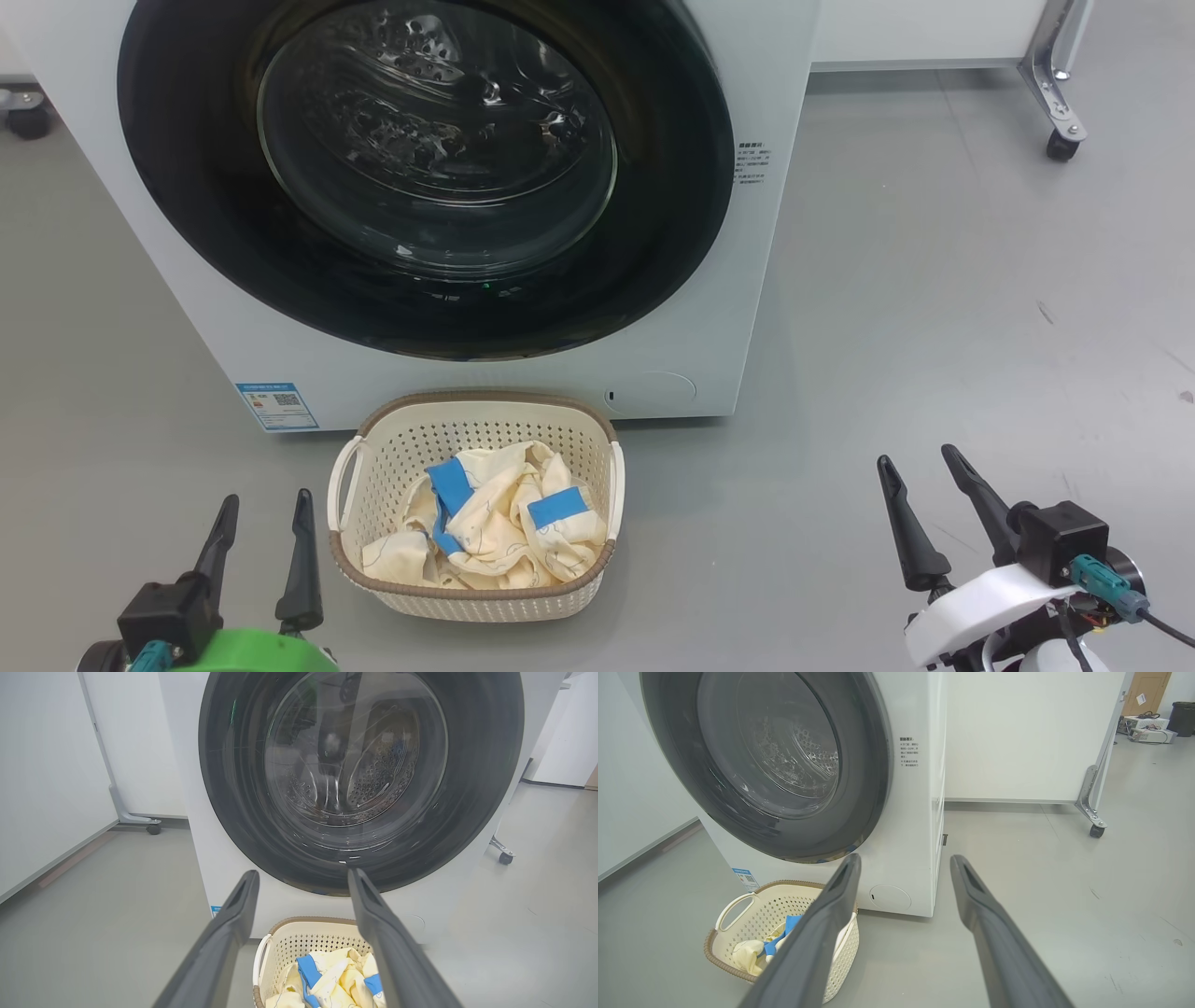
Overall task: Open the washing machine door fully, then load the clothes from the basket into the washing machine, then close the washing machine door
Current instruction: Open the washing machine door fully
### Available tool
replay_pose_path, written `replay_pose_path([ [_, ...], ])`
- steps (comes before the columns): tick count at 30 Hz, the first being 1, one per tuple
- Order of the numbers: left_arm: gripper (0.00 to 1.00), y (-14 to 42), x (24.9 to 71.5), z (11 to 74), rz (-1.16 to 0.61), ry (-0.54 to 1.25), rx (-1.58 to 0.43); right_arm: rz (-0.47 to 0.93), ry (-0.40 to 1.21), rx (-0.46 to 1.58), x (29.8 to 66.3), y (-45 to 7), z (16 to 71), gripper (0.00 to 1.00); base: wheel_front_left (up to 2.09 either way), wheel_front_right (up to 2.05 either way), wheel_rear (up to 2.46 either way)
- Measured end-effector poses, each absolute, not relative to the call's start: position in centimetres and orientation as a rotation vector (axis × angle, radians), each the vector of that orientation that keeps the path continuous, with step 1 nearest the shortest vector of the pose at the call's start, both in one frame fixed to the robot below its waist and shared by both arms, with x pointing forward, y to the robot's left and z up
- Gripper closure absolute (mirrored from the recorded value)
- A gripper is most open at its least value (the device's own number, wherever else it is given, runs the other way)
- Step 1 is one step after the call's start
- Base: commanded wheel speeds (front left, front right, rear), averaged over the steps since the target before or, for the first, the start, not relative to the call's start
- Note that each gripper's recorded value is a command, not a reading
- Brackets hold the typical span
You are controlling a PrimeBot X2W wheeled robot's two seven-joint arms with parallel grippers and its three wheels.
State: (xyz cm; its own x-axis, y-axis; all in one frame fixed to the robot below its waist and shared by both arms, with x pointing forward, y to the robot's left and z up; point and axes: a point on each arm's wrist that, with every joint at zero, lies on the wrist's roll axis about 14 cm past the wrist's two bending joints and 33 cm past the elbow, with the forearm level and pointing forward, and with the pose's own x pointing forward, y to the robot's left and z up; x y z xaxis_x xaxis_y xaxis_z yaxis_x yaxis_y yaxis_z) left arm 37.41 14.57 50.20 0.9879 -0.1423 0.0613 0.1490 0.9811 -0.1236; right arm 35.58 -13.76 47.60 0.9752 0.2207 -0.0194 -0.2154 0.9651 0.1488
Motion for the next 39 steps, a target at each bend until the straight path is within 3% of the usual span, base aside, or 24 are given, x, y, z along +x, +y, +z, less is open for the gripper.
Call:
replay_pose_path([
  [7,0.00,14.6,37.4,50.2,-0.146,-0.053,-0.128,0.221,0.035,0.146,35.6,-13.7,47.6,0.00,0.00,0.00,0.00],
  [8,0.00,14.6,37.4,50.2,-0.146,-0.053,-0.128,0.222,0.035,0.146,35.6,-13.7,47.6,0.65,0.00,0.00,0.00],
  [9,0.00,14.6,37.4,50.2,-0.147,-0.053,-0.128,0.224,0.038,0.147,35.6,-13.6,47.5,1.00,0.00,0.00,0.00],
  [25,0.00,14.5,37.3,50.2,-0.148,-0.051,-0.128,0.203,0.043,0.184,35.7,-13.8,47.4,1.00,0.00,0.00,0.00],
  [31,0.00,14.6,37.3,50.1,-0.145,-0.049,-0.129,0.086,0.021,0.412,36.1,-15.2,47.8,1.00,0.00,0.00,0.00],
  [39,0.00,14.4,37.2,49.8,-0.151,-0.038,-0.129,-0.179,-0.049,0.820,36.1,-21.4,47.3,1.00,0.00,0.00,0.00],
])
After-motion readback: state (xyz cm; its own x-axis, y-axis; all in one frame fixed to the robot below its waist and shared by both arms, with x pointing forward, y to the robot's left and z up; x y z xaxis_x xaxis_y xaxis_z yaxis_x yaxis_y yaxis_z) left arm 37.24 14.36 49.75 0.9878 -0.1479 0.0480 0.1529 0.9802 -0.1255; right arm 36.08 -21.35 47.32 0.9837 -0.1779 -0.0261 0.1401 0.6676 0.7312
